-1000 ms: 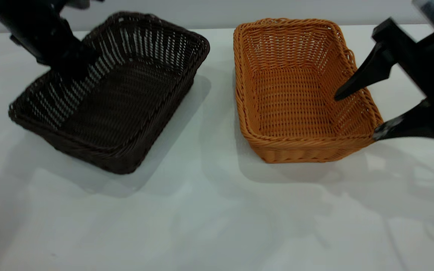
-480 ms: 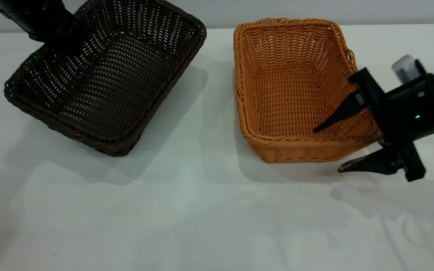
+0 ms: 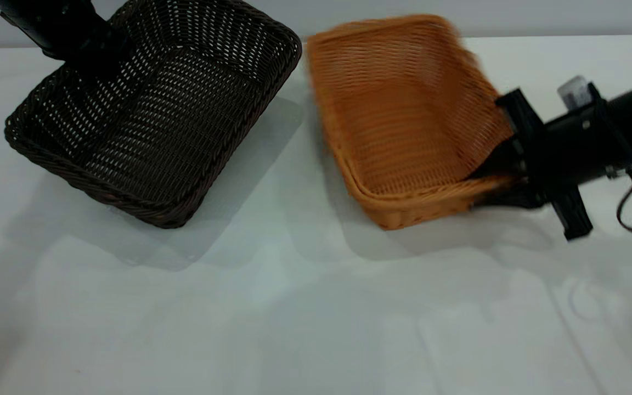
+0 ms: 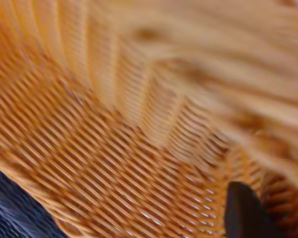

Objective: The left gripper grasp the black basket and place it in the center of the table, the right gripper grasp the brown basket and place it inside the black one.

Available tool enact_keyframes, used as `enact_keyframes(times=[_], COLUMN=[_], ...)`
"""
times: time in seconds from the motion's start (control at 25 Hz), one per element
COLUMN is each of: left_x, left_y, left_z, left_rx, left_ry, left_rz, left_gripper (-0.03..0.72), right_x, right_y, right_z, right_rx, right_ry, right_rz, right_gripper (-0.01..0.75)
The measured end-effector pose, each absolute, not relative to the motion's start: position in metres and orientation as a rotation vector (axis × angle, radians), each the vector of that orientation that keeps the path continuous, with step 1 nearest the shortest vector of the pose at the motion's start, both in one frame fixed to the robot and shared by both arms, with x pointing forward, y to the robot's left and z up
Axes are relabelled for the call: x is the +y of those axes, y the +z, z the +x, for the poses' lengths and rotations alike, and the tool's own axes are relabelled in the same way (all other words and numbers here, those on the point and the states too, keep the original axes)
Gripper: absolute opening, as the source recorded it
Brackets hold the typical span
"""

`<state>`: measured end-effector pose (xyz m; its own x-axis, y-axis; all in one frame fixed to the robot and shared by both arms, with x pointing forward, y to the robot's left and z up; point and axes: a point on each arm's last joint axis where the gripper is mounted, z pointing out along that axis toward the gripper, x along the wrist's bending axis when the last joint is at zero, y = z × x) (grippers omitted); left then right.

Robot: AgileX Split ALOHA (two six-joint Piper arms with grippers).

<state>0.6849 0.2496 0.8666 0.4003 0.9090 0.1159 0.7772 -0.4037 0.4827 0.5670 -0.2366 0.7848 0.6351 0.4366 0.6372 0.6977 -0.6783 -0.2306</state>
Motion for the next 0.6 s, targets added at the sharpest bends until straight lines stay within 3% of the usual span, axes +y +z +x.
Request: enact_keyframes(times=[0.36, 0.6], left_x=[0.244, 0.196], left_y=[0.868, 0.868], left_z=[0.683, 0.67], left_rx=[1.323, 0.835], left_ry=[0.52, 0.497], left_rz=[2.42, 2.689], left_gripper=[0.08, 0.08], right_x=[-0.321, -0.355], right_y=[0.807, 0.832], right_z=[0.615, 0.632], right_rx=[-0.749, -0.831], right_ry=[-1.066, -1.186], right_rz=[-2.398, -2.251], right_gripper=[0.082, 0.082])
